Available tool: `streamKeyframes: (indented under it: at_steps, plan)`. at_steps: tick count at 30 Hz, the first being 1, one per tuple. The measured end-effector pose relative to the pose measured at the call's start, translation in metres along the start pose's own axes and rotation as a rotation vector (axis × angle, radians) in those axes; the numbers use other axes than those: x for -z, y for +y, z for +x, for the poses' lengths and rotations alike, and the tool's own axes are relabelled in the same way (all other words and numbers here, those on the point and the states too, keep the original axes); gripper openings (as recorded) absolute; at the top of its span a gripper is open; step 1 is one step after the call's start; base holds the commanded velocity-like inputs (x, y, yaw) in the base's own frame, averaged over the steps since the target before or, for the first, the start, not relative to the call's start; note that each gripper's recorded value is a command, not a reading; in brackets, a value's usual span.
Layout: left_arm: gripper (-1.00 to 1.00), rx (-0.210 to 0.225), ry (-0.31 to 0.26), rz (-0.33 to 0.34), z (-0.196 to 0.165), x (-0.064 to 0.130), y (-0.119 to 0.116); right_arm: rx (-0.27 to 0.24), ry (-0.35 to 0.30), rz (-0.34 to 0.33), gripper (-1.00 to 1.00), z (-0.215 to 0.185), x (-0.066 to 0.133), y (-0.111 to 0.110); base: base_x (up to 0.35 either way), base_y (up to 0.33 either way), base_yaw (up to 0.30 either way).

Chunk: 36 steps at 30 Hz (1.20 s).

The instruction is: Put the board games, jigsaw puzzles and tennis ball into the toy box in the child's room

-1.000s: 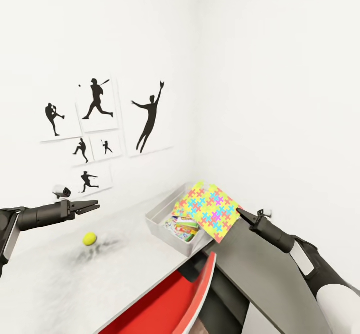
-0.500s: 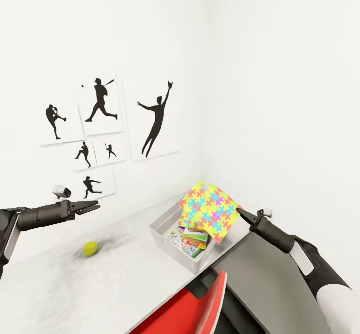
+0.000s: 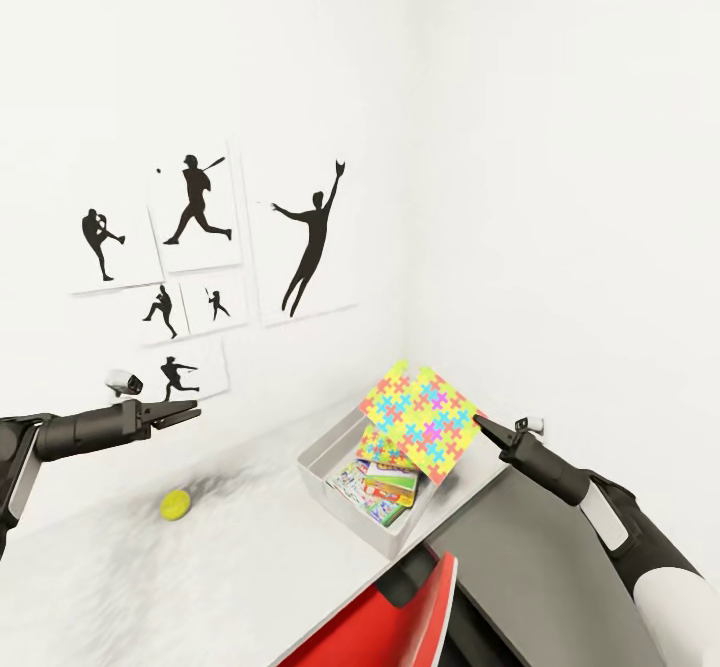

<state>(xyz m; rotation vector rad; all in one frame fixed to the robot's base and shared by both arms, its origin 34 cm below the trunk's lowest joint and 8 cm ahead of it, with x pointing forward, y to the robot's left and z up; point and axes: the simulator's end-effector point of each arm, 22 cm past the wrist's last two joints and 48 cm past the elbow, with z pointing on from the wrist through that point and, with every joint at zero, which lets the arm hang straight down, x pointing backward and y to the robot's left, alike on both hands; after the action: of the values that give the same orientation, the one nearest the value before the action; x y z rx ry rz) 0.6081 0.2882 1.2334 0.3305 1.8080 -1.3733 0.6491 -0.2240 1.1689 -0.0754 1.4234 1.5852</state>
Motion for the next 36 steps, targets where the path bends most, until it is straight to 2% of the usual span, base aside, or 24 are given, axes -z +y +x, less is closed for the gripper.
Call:
streamKeyframes:
  at_steps: [7,10,13,17,19,23,27,31,36]
  plan:
    - [1.00,-0.001,0.000,0.000,0.000,0.000,0.000,-0.001,0.000,0.000,-1.00,0.001,-0.001,0.000,0.000,0.000,0.000]
    - [1.00,-0.002,0.000,0.000,0.000,0.000,0.000,-0.010,0.002,0.021,-1.00,0.002,-0.003,-0.005,0.000,0.000,0.000]
    - [1.00,-0.002,0.000,0.000,0.000,0.000,0.000,-0.031,0.004,0.104,-1.00,0.006,-0.005,-0.024,0.000,0.000,0.000]
    - [1.00,-0.001,0.002,0.000,0.001,-0.001,0.000,-0.118,0.038,0.278,-1.00,0.017,-0.007,-0.060,0.000,0.000,0.000]
    - [1.00,-0.001,0.003,-0.001,0.001,-0.001,0.000,-0.147,0.055,0.337,-1.00,0.013,-0.018,-0.069,0.000,0.000,0.000]
    - [1.00,-0.001,0.003,0.000,0.001,-0.001,0.000,-0.136,0.067,0.411,-1.00,-0.006,-0.048,-0.074,0.000,0.000,0.000]
    - [1.00,-0.001,0.002,-0.002,0.001,0.000,0.000,-0.109,0.079,0.545,-1.00,-0.016,-0.076,-0.089,0.000,0.000,0.000]
    - [1.00,-0.002,0.003,-0.002,0.001,0.000,0.001,-0.093,0.080,0.583,-1.00,-0.019,-0.088,-0.090,0.000,0.000,0.000]
    - [1.00,0.000,0.002,-0.003,0.001,0.000,0.001,-0.089,0.080,0.593,-1.00,-0.021,-0.088,-0.092,0.000,0.000,0.000]
